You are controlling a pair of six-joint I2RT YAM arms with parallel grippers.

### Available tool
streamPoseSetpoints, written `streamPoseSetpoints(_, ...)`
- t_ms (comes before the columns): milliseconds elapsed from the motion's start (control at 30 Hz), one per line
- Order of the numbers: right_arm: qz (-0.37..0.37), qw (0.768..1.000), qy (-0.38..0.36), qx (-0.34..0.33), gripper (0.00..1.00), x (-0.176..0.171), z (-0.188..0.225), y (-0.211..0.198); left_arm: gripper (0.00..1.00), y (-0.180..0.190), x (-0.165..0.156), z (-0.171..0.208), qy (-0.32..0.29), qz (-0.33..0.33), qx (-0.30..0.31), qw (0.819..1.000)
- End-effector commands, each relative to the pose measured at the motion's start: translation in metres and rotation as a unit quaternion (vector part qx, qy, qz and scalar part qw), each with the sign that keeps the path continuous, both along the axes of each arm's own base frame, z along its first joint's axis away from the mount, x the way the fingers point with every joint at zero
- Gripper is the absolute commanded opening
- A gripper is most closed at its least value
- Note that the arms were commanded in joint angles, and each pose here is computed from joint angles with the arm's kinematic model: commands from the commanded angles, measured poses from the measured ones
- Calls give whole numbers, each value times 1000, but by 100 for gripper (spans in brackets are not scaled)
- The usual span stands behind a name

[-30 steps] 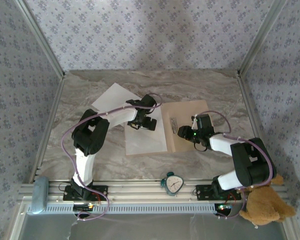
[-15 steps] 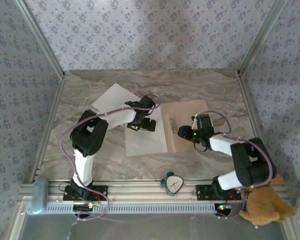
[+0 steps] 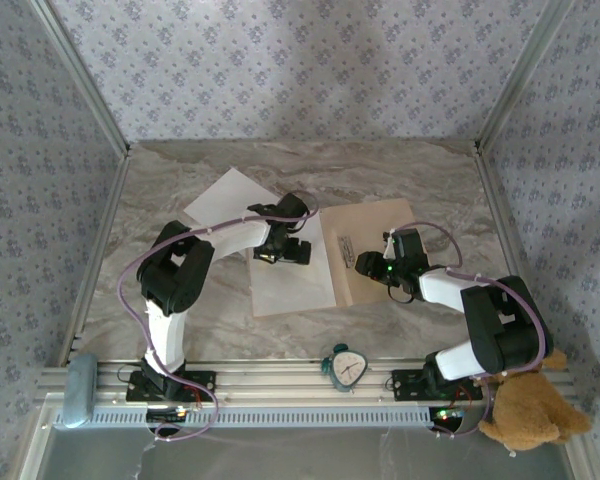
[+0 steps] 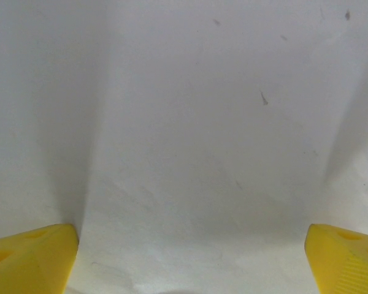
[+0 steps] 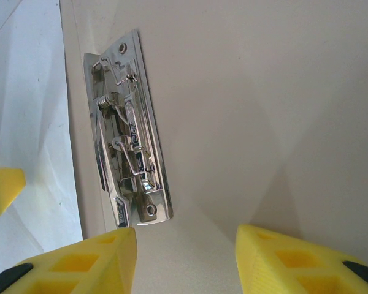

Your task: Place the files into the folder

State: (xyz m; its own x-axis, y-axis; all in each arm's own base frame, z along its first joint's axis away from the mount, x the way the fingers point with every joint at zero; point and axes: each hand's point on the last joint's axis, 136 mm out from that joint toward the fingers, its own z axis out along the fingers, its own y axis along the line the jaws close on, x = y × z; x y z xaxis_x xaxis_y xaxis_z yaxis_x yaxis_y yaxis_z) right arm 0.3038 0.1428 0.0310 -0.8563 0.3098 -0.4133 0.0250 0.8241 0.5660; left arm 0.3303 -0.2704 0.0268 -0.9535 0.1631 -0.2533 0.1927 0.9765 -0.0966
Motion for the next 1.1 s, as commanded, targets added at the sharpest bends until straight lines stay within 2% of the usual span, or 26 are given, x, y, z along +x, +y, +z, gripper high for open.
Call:
streamPoseSetpoints(0,-22,997,68,-36,48,-28,-33,-16,96,13,-15,2,19,8,22,1000)
streamPoseSetpoints(367,-22,997,69,-36,48,-28,-33,-16,96,28,-17,0,29,26,41,998)
streamPoseSetpoints(767,-21,997,69,-37,48,-28,-34,-15,95,17,-16,7,29,14,14,999)
streamPoseSetpoints(1067,-13,998,63,-24,48,-27,-29,-9,96,7,-6,39,2,5,-12,1000)
